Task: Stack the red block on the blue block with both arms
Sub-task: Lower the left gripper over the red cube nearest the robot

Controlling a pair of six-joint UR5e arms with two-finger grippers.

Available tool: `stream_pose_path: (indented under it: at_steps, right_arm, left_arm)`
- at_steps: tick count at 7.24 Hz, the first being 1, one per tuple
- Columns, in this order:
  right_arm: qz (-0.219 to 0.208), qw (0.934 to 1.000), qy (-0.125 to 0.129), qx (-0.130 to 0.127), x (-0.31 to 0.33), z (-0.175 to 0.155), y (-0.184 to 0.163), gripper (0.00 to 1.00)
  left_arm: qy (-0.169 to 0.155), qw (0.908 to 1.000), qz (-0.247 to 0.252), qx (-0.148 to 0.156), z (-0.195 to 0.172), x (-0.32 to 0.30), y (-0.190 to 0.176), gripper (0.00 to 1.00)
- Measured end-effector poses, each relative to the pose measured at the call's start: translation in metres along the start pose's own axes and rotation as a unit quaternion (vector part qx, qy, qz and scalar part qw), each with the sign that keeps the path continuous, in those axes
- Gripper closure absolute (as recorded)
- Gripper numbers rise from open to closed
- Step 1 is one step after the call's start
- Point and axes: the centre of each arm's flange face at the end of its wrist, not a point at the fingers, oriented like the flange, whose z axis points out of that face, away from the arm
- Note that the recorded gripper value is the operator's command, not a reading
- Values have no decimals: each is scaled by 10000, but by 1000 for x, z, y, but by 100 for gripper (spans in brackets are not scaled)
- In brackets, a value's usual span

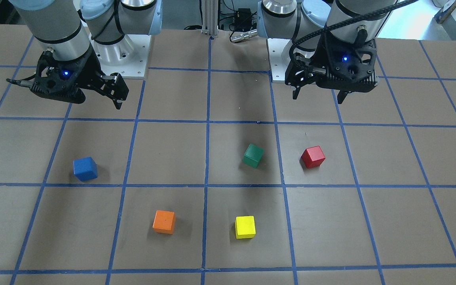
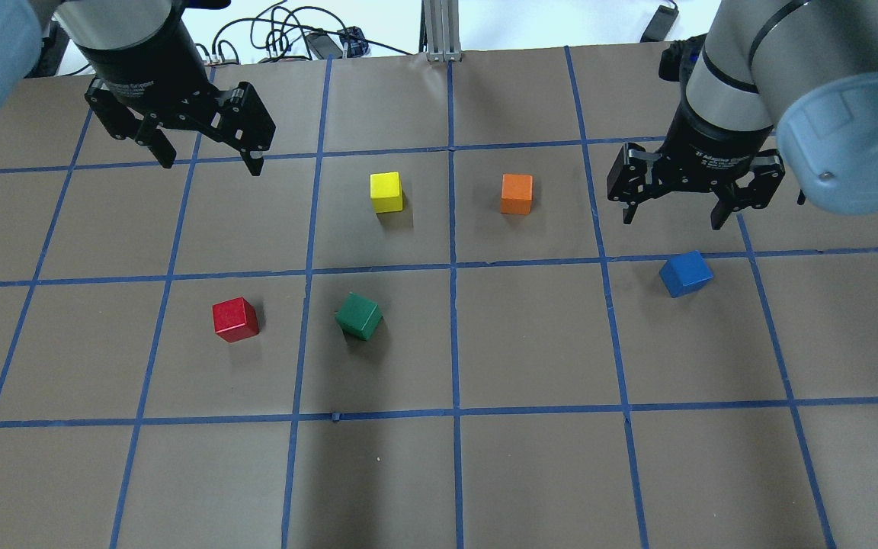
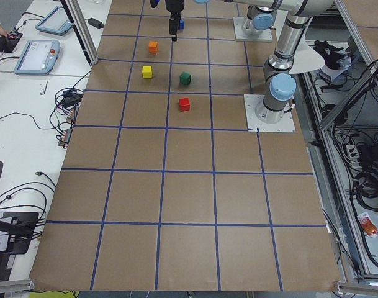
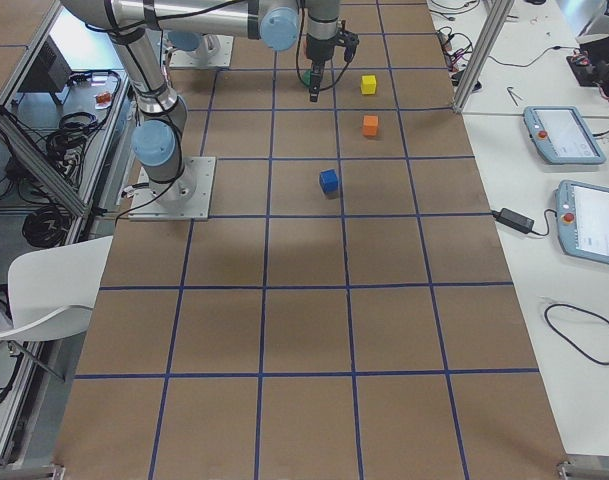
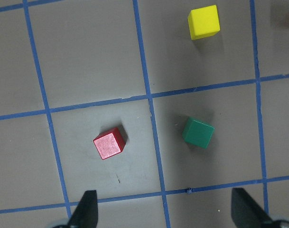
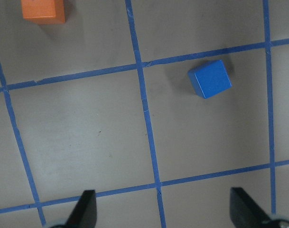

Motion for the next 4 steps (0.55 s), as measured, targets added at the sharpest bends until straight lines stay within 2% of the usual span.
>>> stream_pose_path:
  at_steps: [4]
  right_arm:
    - [-9,10000,15,1,0,0,0,0]
  left_arm:
    - [10,9998,33,-172,10,4,0,0]
